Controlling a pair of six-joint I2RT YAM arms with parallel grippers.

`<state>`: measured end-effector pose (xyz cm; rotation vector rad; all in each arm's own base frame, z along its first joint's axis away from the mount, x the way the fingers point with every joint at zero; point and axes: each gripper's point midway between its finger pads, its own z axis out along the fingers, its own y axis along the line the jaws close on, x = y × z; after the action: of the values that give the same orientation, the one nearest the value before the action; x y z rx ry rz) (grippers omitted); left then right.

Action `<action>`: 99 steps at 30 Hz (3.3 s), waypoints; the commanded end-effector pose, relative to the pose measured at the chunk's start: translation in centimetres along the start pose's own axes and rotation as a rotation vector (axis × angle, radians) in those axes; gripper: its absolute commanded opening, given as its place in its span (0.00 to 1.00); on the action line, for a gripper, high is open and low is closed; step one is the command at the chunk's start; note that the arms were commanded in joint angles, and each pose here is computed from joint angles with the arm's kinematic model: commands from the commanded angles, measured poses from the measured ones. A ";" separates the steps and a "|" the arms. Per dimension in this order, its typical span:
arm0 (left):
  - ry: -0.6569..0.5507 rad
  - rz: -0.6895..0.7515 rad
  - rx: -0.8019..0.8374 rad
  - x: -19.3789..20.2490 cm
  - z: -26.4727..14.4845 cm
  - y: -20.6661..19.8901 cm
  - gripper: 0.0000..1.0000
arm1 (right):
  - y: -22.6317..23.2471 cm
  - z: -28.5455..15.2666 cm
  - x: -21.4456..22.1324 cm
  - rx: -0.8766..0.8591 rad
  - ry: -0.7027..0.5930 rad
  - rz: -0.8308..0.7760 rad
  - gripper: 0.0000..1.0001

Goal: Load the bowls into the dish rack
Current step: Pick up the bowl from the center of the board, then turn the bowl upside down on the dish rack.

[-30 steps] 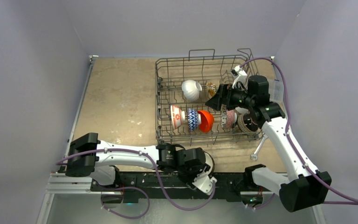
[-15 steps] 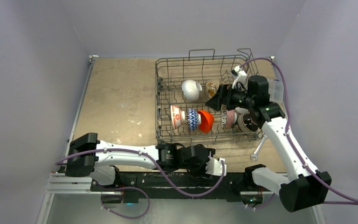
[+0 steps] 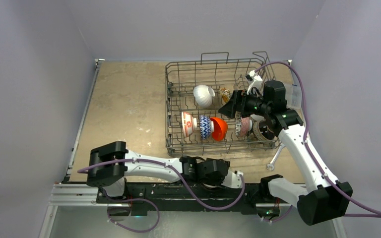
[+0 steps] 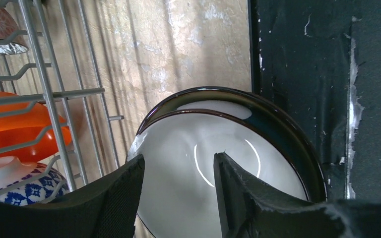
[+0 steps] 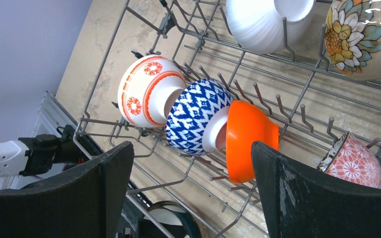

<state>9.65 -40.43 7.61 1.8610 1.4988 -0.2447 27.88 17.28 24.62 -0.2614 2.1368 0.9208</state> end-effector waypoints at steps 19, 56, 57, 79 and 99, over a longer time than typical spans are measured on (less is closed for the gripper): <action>-0.044 0.055 -0.265 -2.1 0.8 5.4 0.56 | 0.3 -0.4 -0.3 -0.012 -0.013 -0.034 0.90; -0.260 -0.051 -0.287 -5.4 -5.8 7.4 0.00 | 0.9 -1.4 0.0 -0.017 -0.012 -0.045 0.91; -0.284 -0.069 -0.296 -5.7 -6.4 7.7 0.00 | 1.0 -1.5 0.0 -0.019 -0.013 -0.047 0.91; -0.621 -0.423 -0.392 -6.7 -15.2 21.3 0.00 | 6.8 -6.3 -5.2 -0.126 -0.217 -0.158 0.99; -0.949 -0.628 -0.533 3.2 -22.8 35.7 0.00 | 8.5 -0.9 -5.9 -0.330 -0.167 -0.067 0.99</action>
<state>36.55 -25.88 30.85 0.6578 1.4669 -0.6717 26.77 19.95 32.94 -0.3648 1.8691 1.1264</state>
